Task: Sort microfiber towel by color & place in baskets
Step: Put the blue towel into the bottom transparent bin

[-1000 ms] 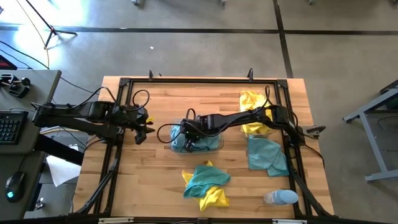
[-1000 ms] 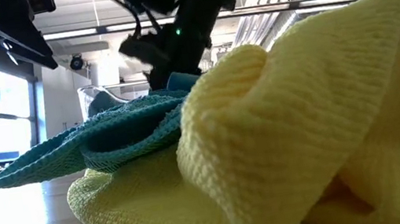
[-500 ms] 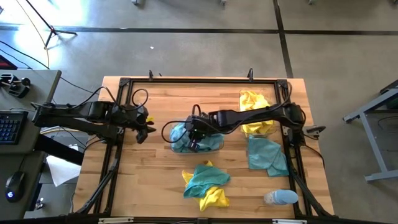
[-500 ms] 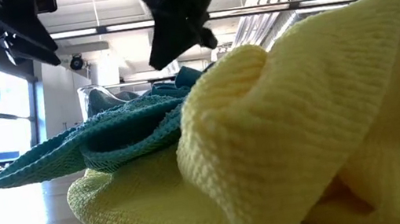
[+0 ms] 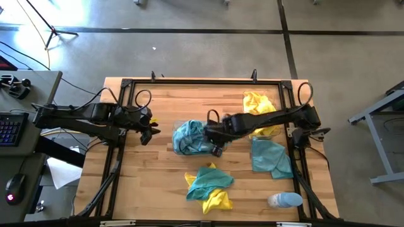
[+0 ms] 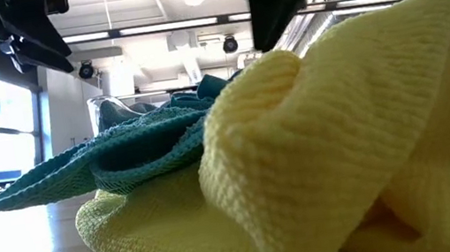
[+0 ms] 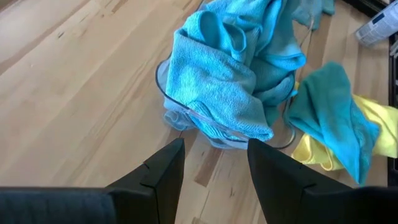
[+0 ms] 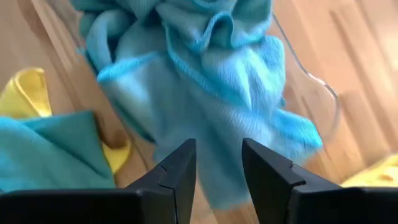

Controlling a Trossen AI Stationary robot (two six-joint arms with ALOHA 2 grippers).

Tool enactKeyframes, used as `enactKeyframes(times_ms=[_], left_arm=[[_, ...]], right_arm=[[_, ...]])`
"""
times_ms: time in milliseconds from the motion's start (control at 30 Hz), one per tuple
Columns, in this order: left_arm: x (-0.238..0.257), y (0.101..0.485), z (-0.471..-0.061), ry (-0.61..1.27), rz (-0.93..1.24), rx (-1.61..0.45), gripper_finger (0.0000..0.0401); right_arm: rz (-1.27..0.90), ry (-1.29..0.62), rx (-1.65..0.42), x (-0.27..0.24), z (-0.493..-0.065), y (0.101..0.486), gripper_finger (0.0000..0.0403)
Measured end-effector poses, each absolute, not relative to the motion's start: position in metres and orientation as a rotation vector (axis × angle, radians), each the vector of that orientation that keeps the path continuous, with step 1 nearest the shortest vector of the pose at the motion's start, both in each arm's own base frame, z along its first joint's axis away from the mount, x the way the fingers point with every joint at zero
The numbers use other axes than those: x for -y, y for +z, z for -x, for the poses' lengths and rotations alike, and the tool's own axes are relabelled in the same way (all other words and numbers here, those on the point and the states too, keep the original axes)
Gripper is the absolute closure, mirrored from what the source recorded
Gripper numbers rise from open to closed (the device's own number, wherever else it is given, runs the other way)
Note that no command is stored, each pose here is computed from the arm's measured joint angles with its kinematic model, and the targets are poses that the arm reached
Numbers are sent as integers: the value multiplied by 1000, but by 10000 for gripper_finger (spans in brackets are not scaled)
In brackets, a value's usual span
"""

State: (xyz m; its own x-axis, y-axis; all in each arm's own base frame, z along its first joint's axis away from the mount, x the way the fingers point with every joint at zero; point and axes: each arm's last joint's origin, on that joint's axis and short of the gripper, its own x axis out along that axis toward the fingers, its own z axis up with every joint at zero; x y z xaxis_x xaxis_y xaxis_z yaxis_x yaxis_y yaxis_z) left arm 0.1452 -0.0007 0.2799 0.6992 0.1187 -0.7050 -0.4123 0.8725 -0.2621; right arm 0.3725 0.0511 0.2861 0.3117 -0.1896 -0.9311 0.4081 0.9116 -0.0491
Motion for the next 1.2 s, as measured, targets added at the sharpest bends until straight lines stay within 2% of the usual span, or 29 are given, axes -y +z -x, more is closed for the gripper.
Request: enactKeyframes(times_ms=[233, 400, 633, 900, 1200], left_arm=[[5, 274, -153, 293, 430, -786, 236], [13, 269, -161, 269, 428, -819, 236], [28, 262, -178, 209, 399, -833, 236], [40, 250, -195, 181, 372, -871, 236], [48, 244, -203, 157, 360, -878, 236]], right_arm=[[-88, -476, -1143, -106, -335, 283, 277], [-201, -453, -1074, -137, -300, 266, 277], [-359, -251, -951, -173, -272, 252, 277], [-305, -90, -930, -192, -280, 239, 277], [-226, -59, -928, -190, -318, 196, 276]])
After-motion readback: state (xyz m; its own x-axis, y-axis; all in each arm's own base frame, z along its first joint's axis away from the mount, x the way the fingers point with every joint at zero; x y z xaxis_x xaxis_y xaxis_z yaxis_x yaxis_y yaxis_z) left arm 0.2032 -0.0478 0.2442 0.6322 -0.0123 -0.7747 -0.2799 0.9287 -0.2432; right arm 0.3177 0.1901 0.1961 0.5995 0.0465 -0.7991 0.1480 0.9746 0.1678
